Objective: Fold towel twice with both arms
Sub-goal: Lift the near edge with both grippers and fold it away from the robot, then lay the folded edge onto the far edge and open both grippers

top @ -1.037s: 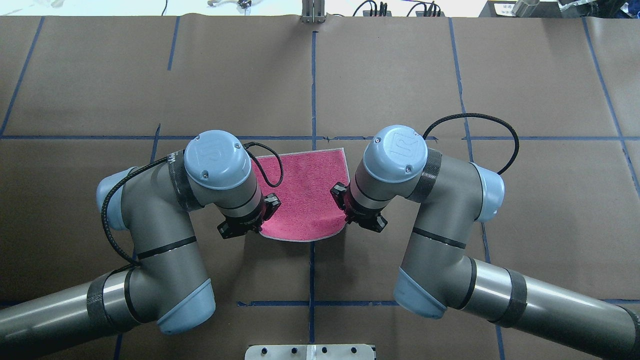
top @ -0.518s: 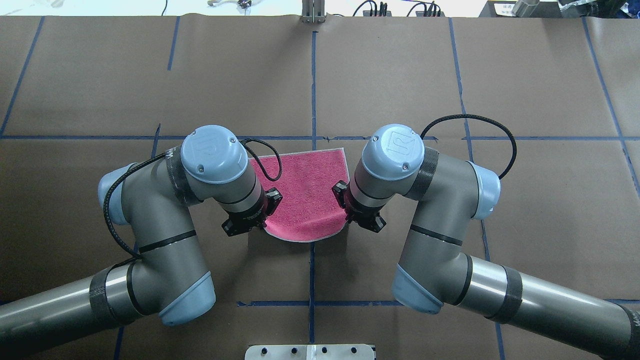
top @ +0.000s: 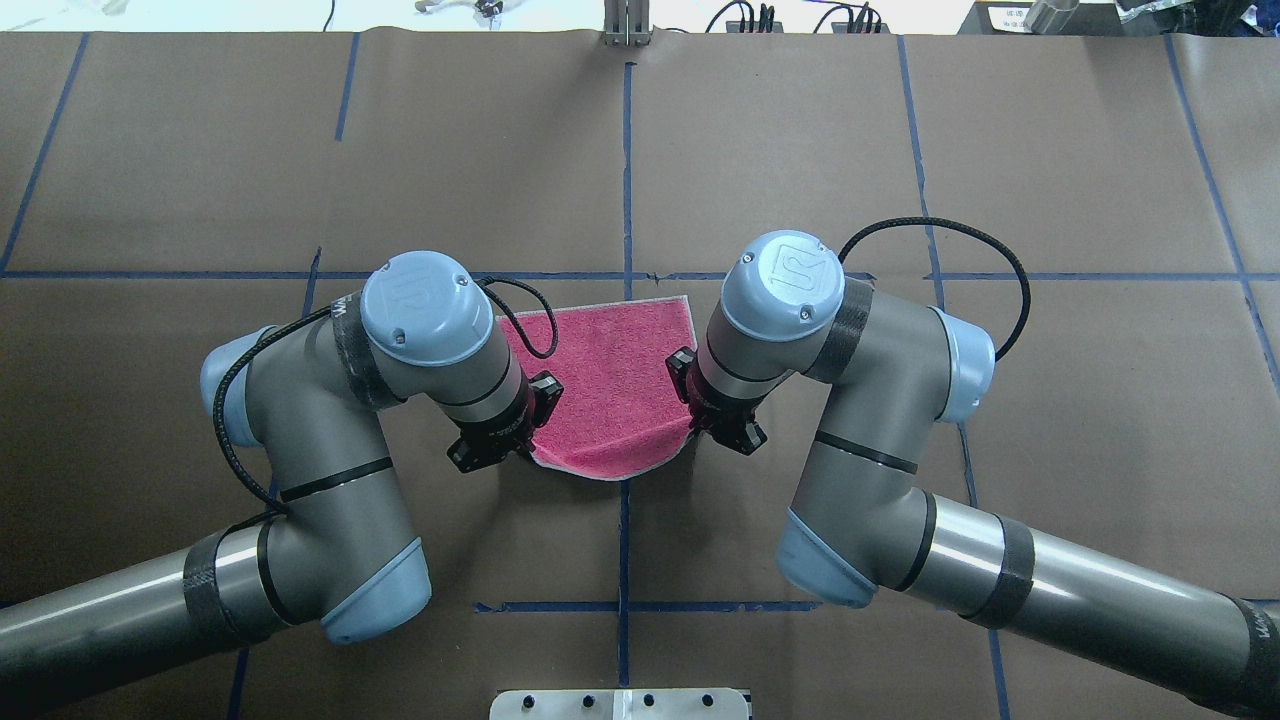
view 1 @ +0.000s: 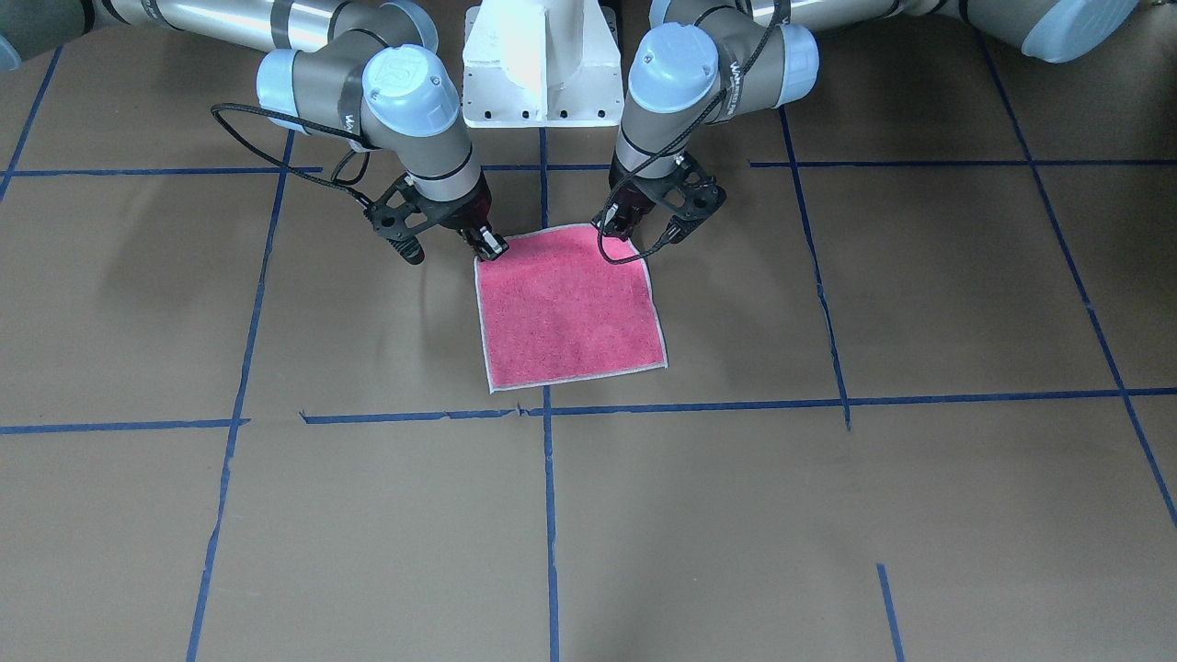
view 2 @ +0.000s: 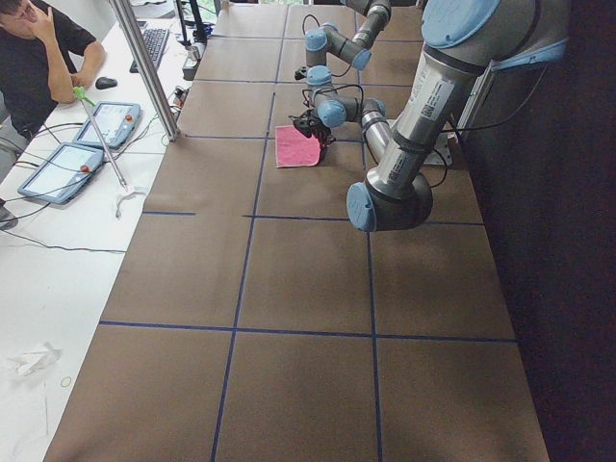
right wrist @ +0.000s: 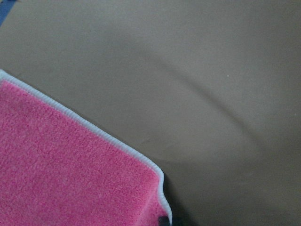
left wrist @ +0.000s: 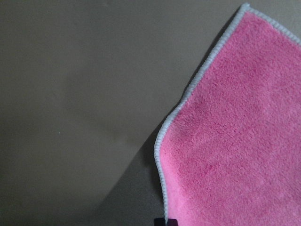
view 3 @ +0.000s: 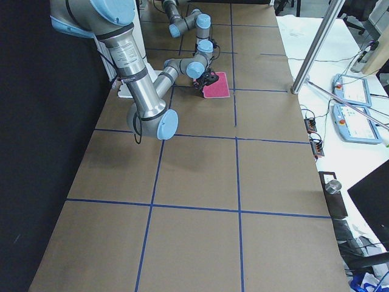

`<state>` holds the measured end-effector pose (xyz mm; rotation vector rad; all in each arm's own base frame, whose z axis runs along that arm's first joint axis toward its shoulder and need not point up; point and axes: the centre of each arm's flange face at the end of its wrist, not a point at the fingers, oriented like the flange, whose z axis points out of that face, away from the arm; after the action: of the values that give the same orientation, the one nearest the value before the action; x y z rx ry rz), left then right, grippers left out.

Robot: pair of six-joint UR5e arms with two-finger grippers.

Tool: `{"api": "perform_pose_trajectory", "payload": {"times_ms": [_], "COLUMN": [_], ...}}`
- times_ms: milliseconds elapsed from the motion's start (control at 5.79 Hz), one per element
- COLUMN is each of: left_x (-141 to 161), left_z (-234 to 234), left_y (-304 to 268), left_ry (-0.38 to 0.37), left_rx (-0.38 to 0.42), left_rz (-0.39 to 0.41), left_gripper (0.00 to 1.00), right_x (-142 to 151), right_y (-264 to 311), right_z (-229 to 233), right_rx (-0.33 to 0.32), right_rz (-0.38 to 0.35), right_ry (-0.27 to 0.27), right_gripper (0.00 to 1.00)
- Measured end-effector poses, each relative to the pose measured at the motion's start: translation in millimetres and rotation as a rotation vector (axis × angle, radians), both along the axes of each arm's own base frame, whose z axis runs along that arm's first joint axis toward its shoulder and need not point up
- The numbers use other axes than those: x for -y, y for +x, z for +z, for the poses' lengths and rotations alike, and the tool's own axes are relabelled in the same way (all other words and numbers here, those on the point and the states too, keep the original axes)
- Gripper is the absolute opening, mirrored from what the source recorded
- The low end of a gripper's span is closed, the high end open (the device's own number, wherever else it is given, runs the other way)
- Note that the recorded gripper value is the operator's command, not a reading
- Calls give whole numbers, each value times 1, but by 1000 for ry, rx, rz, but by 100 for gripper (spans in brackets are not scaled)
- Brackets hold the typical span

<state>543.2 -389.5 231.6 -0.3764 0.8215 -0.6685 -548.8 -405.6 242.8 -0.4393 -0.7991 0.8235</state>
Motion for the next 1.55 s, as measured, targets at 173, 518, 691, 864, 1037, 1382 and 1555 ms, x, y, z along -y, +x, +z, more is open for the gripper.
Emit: {"api": "perform_pose_trajectory", "payload": {"times_ms": [173, 518, 691, 864, 1037, 1382, 1555], "left_x": [-2, 12, 27, 40, 49, 59, 65], "left_z": [-2, -4, -4, -3, 1, 8, 10], "left_y": [0, -13, -24, -33, -37, -38, -41], "left_ry": [-18, -28, -36, -47, -59, -71, -85], "left_rx": [-18, -30, -32, -35, -33, -33, -36], "left_rz": [12, -10, -36, -56, -71, -92, -95], "left_gripper": [0, 0, 0, 0, 0, 0, 0], "right_x": [-3, -5, 1, 9, 18, 37, 44], "right_y": [0, 4, 8, 10, 9, 9, 11], "right_z": [-5, -16, -18, -15, -11, -8, -8], "right_rx": [15, 42, 43, 37, 25, 11, 9], "right_rz": [-9, -16, -6, 6, 17, 39, 48], "right_ry": [-29, -47, -48, -50, -55, -63, -65], "right_gripper": [0, 0, 0, 0, 0, 0, 0]}}
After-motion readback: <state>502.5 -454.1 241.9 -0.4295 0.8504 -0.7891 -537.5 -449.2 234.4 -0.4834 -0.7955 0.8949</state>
